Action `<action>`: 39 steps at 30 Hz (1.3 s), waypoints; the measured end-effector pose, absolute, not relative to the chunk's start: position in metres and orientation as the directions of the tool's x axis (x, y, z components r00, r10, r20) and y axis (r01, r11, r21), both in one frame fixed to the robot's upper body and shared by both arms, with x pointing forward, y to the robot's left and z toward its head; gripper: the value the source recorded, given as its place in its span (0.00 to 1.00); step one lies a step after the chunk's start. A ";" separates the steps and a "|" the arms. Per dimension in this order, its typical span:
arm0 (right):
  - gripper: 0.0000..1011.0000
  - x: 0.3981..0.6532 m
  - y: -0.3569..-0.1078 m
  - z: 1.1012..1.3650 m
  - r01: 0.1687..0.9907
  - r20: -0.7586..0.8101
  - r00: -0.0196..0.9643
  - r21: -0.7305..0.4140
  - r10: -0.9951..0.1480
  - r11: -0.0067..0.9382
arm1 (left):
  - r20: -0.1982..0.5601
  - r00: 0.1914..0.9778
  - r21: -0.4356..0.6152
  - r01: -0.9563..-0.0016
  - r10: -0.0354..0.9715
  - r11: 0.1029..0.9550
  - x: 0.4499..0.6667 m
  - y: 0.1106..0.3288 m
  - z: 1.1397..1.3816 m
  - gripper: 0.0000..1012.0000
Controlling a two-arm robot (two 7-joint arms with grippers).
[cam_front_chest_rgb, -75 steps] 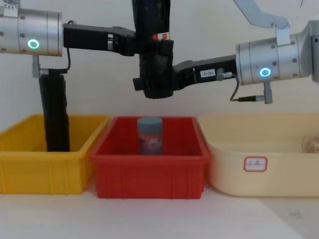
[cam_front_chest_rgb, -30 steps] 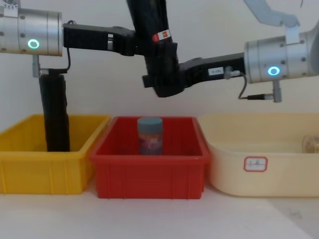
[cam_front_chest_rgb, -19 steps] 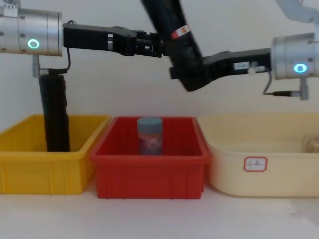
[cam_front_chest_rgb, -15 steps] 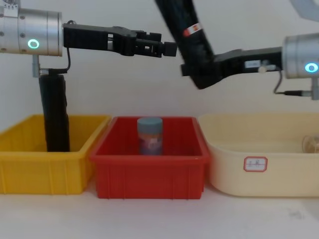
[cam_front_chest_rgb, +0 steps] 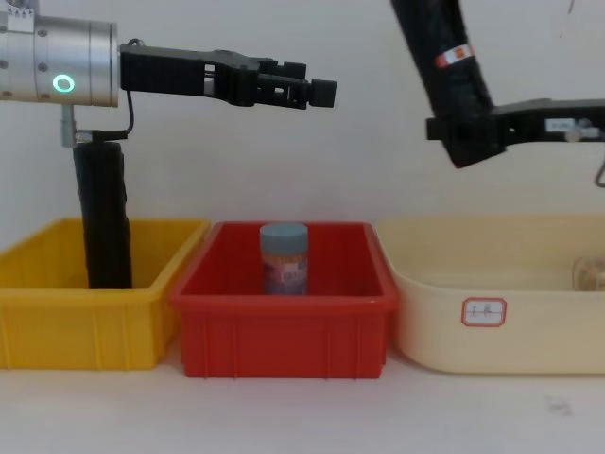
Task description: Pick up the garbage bag with the one hand and transfer it to the other hand.
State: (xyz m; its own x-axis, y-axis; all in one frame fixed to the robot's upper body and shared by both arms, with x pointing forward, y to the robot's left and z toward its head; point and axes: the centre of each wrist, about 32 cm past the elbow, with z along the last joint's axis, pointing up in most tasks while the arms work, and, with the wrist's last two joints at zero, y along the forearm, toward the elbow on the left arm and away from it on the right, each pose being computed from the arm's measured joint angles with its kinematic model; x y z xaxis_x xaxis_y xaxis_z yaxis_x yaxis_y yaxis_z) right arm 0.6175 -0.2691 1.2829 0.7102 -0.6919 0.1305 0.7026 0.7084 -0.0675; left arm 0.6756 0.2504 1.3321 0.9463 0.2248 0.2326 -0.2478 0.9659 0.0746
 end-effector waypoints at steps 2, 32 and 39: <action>0.52 0.614 -0.274 1.281 0.717 0.122 0.696 -0.065 -0.708 0.694 | 0.232 0.946 0.075 -0.248 0.225 0.966 0.676 0.250 1.332 0.99; 0.99 0.604 -0.295 1.270 0.741 0.101 0.670 -0.028 -0.735 0.671 | 0.233 0.946 0.075 -0.248 0.225 0.966 0.676 0.250 1.332 0.99; 0.99 0.603 -0.296 1.270 0.741 0.101 0.670 -0.027 -0.736 0.671 | 0.233 0.946 0.075 -0.248 0.225 0.966 0.676 0.250 1.332 0.99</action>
State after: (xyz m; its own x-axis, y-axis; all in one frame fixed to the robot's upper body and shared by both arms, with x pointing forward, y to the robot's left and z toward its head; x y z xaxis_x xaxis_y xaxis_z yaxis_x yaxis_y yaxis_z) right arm 0.6032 -0.2961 1.2697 0.6695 -0.7359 0.1007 0.7412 0.6707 -0.0267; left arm 0.6756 0.2505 1.3321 0.9462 0.2248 0.2326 -0.2478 0.9659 0.0748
